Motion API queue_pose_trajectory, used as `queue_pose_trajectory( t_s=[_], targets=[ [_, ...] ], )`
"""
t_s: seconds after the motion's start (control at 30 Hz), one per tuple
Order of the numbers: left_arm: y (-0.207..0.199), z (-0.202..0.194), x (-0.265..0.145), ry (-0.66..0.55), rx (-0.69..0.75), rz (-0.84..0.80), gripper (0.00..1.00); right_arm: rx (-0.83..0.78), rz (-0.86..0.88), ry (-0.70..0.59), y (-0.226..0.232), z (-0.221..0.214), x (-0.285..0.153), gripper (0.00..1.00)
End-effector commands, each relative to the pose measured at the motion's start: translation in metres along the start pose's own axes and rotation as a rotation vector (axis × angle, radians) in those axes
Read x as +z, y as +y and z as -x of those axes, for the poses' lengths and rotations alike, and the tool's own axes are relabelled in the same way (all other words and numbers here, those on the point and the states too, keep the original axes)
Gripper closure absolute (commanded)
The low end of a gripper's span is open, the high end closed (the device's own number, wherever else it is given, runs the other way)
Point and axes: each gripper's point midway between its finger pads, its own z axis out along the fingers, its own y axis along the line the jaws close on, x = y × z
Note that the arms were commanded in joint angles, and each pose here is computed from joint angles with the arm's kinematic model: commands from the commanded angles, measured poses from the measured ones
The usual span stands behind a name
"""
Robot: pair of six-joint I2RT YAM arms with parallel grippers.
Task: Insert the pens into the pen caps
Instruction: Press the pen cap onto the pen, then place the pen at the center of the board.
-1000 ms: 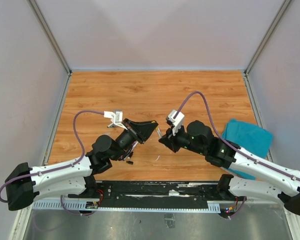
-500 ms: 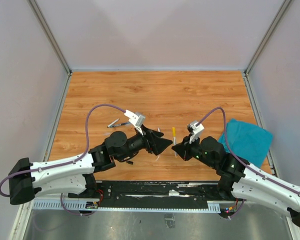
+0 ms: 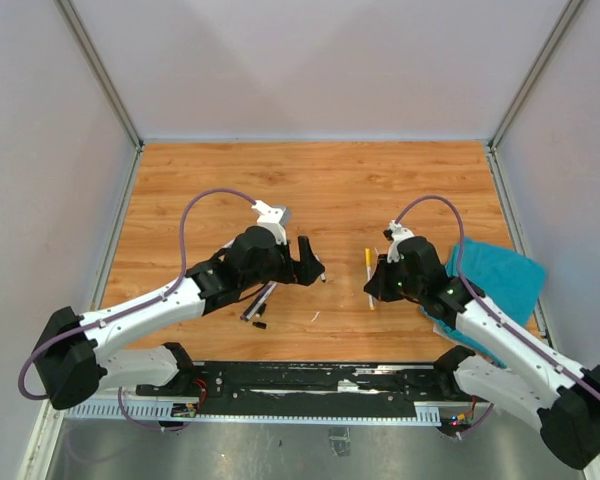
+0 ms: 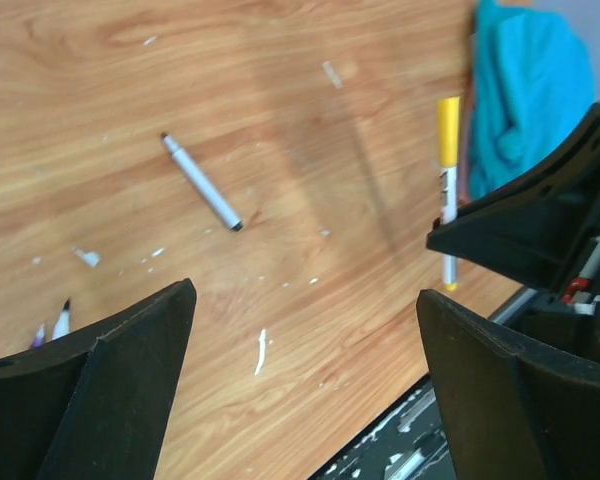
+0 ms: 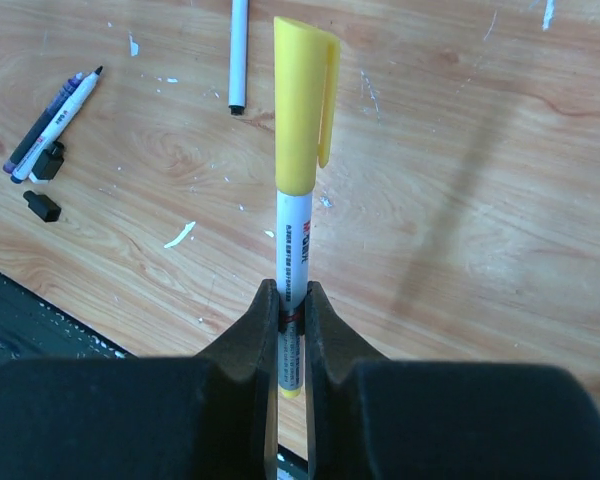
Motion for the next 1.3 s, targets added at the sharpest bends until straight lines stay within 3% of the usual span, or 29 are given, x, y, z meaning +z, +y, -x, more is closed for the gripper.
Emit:
queue_pose_trajectory(
  t_s=[0.0,0.3,0.53,0.8,1.27],
  targets=[
    [0.025,-0.005,-0.003,0.074,0.002,0.171,0.02,0.032,0.041,0.054,0.009,0.015,0.006,0.93],
    [0.043,-0.008,-0.009,0.121,-0.024,0.301,0.0,0.036,-0.347,0.177,-0.055,0.026,0.033,0.95],
    [0.058,-0.007,-0.018,0.09,-0.049,0.383,0.0,0.04,-0.377,0.252,-0.062,0.031,0.057,0.93],
    [0.06,-0.025,-0.013,0.12,-0.107,0.367,0.0,0.052,-0.386,0.335,-0.07,0.025,0.073,0.92],
    [0.056,-0.043,-0.003,0.163,-0.175,0.329,0.0,0.04,-0.452,0.364,-0.086,0.019,0.084,0.88]
  ],
)
